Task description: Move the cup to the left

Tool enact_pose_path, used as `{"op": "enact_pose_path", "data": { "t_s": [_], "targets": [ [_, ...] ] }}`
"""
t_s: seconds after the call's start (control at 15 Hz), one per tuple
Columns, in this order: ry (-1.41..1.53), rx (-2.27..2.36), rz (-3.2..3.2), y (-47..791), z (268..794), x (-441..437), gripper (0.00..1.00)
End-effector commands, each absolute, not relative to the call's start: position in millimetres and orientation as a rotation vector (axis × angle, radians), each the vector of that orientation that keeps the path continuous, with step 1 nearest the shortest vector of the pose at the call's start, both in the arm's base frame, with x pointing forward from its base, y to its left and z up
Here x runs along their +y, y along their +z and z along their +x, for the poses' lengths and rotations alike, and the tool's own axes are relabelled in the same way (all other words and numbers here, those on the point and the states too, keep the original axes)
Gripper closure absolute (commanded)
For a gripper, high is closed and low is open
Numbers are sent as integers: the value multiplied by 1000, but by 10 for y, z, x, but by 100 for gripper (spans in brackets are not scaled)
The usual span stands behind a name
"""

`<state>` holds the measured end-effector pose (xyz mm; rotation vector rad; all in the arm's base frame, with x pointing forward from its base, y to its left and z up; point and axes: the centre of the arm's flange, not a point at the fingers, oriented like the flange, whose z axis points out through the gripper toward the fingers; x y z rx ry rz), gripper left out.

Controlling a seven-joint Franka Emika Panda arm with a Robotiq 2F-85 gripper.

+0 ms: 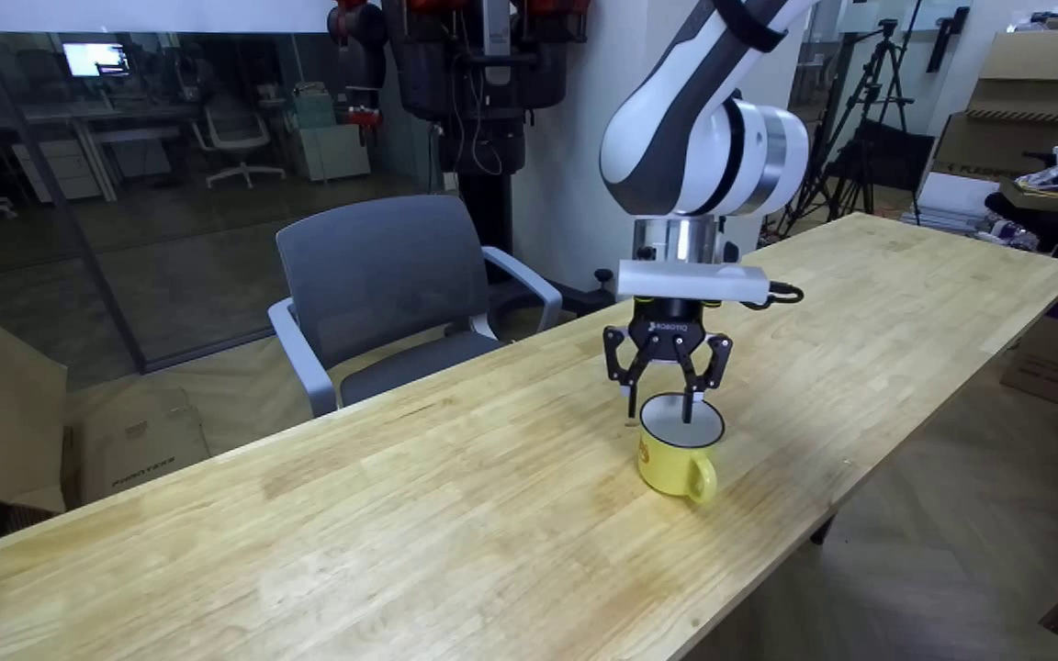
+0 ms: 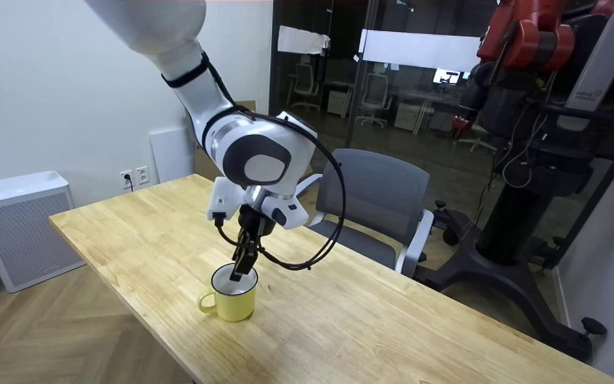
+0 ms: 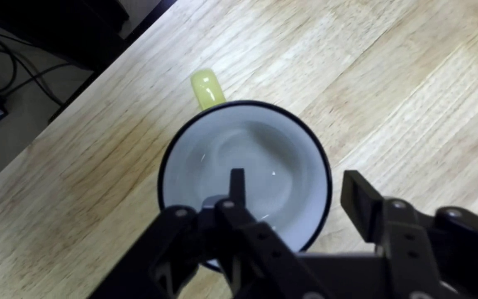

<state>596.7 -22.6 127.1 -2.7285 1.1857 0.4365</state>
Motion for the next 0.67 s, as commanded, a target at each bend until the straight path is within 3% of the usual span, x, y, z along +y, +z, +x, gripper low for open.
{"op": "enact_pose_path", "data": {
  "t_s": [0.0, 0.13, 0.6],
  "targets": [
    [363, 1256, -2765, 1614, 5839, -226, 6],
    [274, 1286, -2814, 1752, 5835, -249, 0],
    [271, 1223, -2830, 1659, 5950, -304, 0]
  ]
}}
